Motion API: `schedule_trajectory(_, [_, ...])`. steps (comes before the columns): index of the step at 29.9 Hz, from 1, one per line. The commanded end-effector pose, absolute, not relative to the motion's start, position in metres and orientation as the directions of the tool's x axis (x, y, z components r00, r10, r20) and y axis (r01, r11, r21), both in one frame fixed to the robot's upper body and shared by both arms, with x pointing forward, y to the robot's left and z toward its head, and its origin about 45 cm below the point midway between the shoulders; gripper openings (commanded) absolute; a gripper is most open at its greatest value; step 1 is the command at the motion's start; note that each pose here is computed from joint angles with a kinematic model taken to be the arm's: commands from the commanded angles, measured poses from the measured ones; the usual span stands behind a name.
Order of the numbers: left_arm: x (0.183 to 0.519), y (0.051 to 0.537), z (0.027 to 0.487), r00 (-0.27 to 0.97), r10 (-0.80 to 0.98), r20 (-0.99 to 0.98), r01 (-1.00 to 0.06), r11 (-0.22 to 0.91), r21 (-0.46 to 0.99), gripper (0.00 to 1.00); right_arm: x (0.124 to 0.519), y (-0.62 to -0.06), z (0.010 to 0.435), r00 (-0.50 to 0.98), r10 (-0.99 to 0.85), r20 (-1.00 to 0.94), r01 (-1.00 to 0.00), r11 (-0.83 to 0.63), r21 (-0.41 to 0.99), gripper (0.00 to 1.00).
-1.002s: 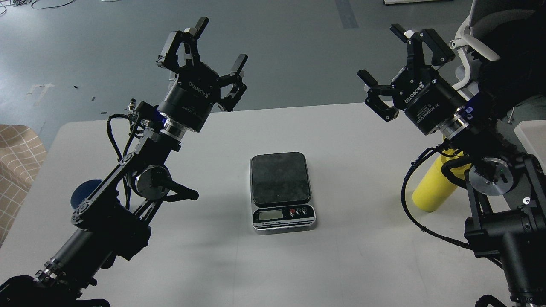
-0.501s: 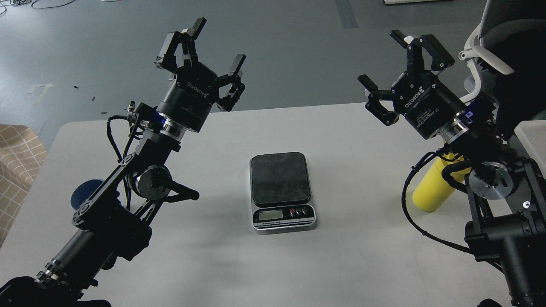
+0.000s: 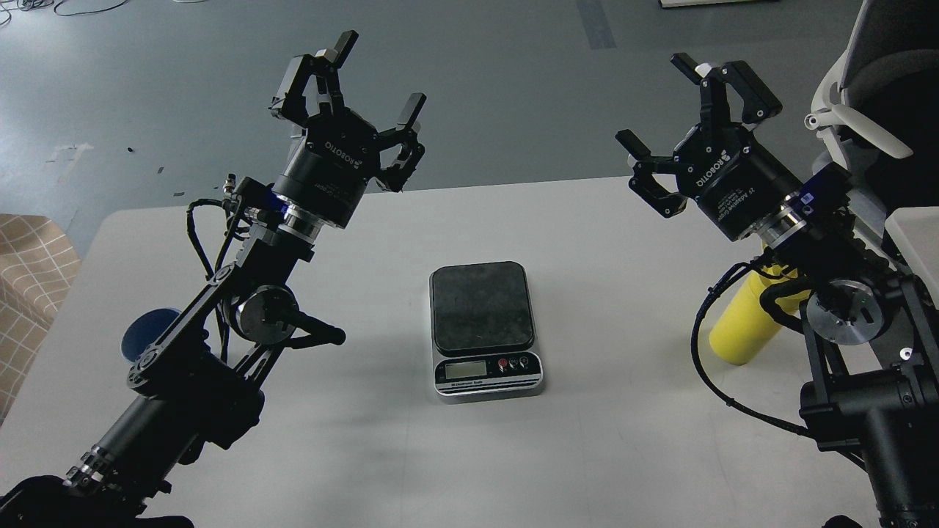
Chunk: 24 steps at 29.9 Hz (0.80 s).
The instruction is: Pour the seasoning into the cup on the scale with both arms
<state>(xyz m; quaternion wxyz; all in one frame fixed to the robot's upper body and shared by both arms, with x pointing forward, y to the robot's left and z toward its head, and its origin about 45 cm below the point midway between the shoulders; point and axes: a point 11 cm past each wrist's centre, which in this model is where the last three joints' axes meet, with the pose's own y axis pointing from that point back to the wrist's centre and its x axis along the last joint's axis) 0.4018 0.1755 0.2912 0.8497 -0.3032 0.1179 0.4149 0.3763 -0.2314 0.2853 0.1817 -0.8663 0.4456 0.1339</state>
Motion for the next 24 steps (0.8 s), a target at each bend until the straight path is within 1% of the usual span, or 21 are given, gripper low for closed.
schedule_trajectory(1, [0.4016, 0.1754, 0.2895, 0.625, 0.634, -0.456, -0.779, 0.47, -0.414, 0.99, 0.3764, -0.2319, 0.2857, 0.566, -0.723, -0.395, -0.821, -0.535, -0.198, 1.0])
schedule_trajectory(24, [0.4005, 0.1709, 0.2901, 0.635, 0.622, -0.458, -0.771, 0.479, -0.42, 0.99, 0.3767, -0.2327, 0.2848, 0.564, -0.725, -0.396, -0.823, -0.533, -0.196, 1.0])
